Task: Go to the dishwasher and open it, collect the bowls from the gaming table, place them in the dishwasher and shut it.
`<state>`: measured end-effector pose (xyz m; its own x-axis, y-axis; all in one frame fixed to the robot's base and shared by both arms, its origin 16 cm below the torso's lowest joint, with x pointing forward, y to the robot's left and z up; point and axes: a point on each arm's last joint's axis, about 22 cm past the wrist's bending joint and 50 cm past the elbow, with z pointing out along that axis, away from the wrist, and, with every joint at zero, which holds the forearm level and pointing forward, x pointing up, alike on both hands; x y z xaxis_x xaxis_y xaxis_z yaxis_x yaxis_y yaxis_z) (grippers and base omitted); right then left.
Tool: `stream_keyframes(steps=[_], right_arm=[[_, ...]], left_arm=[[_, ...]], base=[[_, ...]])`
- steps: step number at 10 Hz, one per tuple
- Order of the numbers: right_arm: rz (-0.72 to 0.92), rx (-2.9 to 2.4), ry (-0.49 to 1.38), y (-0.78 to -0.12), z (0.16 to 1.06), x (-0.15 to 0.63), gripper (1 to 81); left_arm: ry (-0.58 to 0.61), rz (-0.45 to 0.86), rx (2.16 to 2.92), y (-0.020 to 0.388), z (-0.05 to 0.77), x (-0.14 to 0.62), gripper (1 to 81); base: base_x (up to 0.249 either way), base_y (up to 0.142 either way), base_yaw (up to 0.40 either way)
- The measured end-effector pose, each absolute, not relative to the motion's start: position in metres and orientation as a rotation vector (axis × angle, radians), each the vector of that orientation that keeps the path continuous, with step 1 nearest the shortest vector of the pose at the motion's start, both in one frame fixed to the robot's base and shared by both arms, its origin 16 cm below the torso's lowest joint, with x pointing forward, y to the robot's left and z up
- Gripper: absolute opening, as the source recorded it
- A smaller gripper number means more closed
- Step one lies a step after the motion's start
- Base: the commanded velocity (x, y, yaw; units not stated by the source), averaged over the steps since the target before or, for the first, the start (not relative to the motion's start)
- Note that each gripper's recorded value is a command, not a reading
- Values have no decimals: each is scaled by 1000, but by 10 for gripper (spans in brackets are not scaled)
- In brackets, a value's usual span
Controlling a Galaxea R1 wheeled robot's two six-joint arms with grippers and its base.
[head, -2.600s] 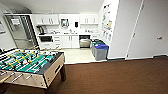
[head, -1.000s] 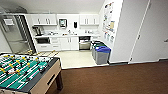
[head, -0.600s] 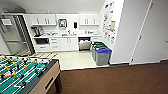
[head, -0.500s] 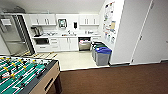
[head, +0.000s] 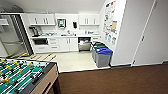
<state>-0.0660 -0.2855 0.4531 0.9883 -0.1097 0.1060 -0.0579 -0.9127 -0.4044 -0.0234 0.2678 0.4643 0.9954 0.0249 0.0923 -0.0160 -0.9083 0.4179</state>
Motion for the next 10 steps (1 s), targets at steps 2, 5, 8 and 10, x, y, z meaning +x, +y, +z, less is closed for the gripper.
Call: stream_keyframes(steps=[2,5,8,10], right_arm=[[-174,-2722,120,-286,453,-67,10],[-173,-2720,116,-283,453,-69,10],[-188,-2721,112,-283,452,-59,10],[-169,-2721,113,-281,452,-73,10]], left_arm=[[7,131,2706,267,464,-25,10],[7,130,2704,266,464,-26,10],[6,151,2700,264,464,-15,10],[8,134,2701,263,464,-25,10]], base=[[164,0,0],[174,0,0],[184,0,0],[186,0,0]])
